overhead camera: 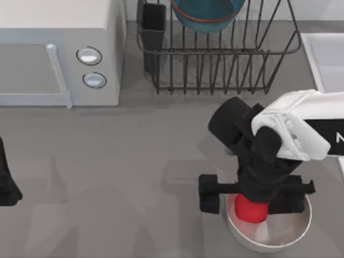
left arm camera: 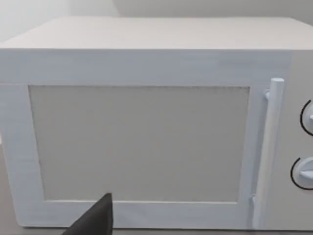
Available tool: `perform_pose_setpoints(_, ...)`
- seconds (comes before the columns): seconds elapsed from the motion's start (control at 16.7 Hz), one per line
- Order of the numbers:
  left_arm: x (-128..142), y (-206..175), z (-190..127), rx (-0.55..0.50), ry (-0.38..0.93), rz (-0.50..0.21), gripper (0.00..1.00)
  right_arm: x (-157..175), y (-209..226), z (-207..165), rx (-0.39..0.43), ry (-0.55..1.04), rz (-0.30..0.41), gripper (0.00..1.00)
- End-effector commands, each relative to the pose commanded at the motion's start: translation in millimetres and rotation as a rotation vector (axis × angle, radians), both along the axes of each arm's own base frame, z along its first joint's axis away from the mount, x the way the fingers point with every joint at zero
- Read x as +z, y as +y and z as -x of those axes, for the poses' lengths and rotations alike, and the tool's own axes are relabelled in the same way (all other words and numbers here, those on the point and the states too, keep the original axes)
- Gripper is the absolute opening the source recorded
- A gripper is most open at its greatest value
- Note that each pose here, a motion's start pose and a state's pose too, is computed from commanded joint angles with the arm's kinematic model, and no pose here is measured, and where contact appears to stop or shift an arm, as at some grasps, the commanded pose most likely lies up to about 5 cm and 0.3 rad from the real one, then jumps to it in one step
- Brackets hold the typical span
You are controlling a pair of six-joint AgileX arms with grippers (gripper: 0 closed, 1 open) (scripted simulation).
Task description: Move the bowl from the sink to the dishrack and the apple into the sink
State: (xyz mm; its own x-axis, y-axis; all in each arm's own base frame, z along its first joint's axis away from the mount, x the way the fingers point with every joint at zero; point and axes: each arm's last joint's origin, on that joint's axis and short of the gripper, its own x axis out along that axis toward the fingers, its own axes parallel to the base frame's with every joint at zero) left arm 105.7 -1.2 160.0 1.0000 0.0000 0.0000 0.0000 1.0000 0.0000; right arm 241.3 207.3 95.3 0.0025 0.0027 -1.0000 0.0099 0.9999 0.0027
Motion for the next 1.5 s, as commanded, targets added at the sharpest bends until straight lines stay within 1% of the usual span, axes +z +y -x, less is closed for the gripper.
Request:
perform_pose_setpoints(0.3, 0.0, 0.0, 0.0, 0.000, 0.000, 0.000, 1.00, -3.5, -0.5, 0.7, 0.000, 0.002, 0.003, 1.00)
perform_pose_setpoints(1.08, 0.0, 0.0, 0.0, 0.000, 0.000, 0.000, 1.00, -3.5, -0.5, 0.7, 0.000, 0.002, 0.003, 0.02)
perform_pose_setpoints(1.14, 0.0, 0.0, 0.0, 0.000, 0.000, 0.000, 1.00, -3.5, -0.5, 0.7, 0.000, 0.002, 0.003, 0.00)
perform_pose_setpoints(1.5, 0.0, 0.0, 0.0, 0.000, 0.000, 0.000, 1.00, -3.5, -0.5, 0.7, 0.000, 0.002, 0.003, 0.00)
